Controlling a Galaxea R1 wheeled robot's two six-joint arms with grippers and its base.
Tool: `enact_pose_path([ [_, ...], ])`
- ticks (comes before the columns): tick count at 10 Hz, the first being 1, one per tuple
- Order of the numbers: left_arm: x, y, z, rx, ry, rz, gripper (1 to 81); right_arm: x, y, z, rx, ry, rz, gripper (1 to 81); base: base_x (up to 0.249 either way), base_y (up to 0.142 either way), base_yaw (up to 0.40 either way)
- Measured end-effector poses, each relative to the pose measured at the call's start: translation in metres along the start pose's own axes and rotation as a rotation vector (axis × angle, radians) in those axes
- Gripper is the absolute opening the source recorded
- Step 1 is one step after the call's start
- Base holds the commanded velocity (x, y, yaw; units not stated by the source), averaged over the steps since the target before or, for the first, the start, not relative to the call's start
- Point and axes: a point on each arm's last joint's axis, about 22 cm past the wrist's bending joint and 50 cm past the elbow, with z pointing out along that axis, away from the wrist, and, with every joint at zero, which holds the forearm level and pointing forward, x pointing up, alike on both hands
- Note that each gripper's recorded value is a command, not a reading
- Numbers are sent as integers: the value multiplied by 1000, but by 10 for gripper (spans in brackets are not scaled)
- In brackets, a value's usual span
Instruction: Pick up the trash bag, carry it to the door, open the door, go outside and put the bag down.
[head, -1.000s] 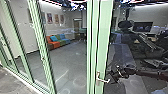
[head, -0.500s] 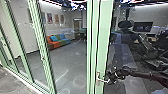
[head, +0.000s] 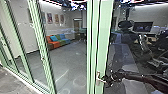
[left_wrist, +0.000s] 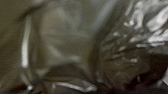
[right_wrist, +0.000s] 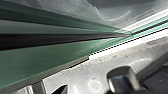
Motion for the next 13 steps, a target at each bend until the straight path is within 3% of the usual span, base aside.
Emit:
enact_pose_path([
  [2, -8, -2, 1, 5, -16, -11, 10, 8, 7, 14, -20, 1, 8, 811, 0, 0, 0],
  [4, -25, -3, 2, 11, -51, -32, 10, 11, 22, 35, -62, -21, -7, 811, 0, 0, 0],
  [6, -39, -6, 1, 20, -83, -49, 10, 10, 32, 57, -77, -40, -7, 811, 0, 0, 0],
  [8, -36, -5, 2, 19, -80, -48, 10, 10, 31, 57, -77, -46, 0, 811, 0, 0, 0],
  [13, -37, -1, 4, 13, -81, -48, 10, 3, 26, 54, -61, -109, 124, 811, 0, 0, 0],
])
